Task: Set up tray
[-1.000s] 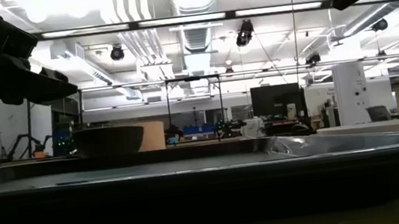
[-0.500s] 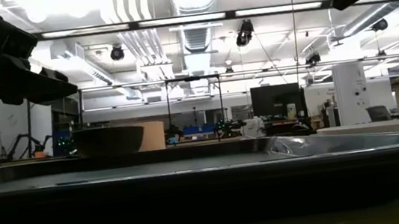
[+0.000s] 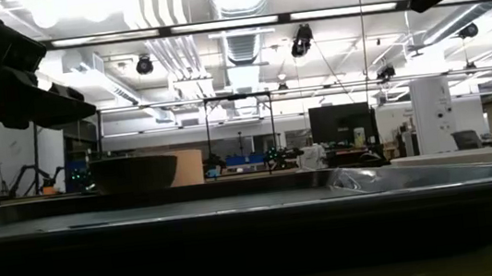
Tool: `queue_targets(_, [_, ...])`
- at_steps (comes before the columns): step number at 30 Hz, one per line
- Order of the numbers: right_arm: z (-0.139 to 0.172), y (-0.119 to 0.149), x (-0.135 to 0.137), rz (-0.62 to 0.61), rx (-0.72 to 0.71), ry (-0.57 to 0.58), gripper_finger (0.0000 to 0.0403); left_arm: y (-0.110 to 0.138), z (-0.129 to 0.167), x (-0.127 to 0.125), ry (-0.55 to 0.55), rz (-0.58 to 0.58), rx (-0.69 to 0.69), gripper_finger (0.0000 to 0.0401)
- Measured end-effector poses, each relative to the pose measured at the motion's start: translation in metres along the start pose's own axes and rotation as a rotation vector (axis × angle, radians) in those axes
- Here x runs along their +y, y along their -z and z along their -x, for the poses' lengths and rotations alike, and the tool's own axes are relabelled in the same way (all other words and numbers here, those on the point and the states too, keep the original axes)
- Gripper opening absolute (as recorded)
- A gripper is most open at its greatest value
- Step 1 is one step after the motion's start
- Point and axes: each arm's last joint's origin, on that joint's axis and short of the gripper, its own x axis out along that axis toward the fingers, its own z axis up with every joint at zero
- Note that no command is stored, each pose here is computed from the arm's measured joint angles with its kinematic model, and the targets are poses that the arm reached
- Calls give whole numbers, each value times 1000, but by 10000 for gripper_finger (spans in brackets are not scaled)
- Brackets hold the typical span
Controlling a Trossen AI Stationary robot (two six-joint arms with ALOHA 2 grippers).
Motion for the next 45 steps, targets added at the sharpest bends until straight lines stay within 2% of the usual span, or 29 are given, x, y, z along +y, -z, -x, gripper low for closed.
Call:
queue_targets(13, [0, 0, 0, 0, 0, 0, 68, 0, 0, 0, 1, 0, 0, 130])
queue_targets(26, [0, 0, 0, 0, 0, 0, 82, 0, 0, 0, 5, 0, 0, 130])
queue_targets(37, [0, 0, 0, 0, 0, 0, 69, 0, 0, 0, 4, 0, 0, 130])
queue_targets(45, [0, 0, 0, 0, 0, 0, 75, 0, 0, 0, 0, 0, 0, 130])
